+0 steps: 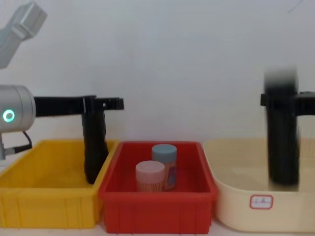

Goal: Pick up the garbage bag with the one hand and transfer it to the other hand.

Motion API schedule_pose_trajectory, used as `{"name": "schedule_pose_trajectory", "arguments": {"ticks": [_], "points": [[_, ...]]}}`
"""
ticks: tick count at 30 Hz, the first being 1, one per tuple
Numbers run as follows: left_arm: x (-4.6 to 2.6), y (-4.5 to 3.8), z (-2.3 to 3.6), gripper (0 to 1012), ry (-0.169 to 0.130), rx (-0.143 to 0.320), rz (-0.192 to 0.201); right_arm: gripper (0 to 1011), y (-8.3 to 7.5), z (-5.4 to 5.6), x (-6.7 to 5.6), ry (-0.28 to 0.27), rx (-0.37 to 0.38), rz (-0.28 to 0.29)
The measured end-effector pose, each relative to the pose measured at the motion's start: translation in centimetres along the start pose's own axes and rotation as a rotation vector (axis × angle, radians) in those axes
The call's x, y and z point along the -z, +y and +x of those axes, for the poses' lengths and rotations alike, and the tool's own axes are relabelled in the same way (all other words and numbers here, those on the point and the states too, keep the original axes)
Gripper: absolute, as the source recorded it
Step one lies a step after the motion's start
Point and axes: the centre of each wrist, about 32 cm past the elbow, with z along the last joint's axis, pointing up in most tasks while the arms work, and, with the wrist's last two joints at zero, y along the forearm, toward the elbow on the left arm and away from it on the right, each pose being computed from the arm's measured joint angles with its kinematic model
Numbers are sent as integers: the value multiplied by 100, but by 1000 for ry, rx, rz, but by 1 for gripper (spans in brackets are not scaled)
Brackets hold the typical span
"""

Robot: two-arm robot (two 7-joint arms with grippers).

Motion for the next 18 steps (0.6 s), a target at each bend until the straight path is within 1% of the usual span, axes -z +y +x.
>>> {"name": "schedule_pose_trajectory", "arguments": {"ticks": [1, 3, 5, 8, 9, 12, 13, 14, 18], "points": [[26, -22, 7, 1002, -4, -17, 8, 656, 0, -1, 2, 0, 2, 0], [49, -42, 14, 1002, -9, -34, 16, 729, -1, -2, 13, 0, 5, -3], [81, -67, 25, 1001, -13, -55, 26, 765, -1, -2, 18, 1, 8, -4], [112, -94, 33, 1002, -19, -76, 36, 869, -2, -4, 25, 2, 11, -5], [118, -99, 34, 1002, -20, -80, 38, 869, -3, -3, 30, 2, 13, -6], [145, -117, 41, 1002, -24, -96, 46, 965, -3, -4, 36, 2, 16, -8], [156, -126, 43, 1002, -26, -102, 50, 965, -3, -4, 37, 2, 16, -8], [156, -126, 43, 1002, -26, -102, 50, 1001, -3, -4, 38, 2, 17, -9], [178, -146, 47, 1002, -31, -117, 57, 1001, -3, -5, 44, 3, 18, -10]]}}
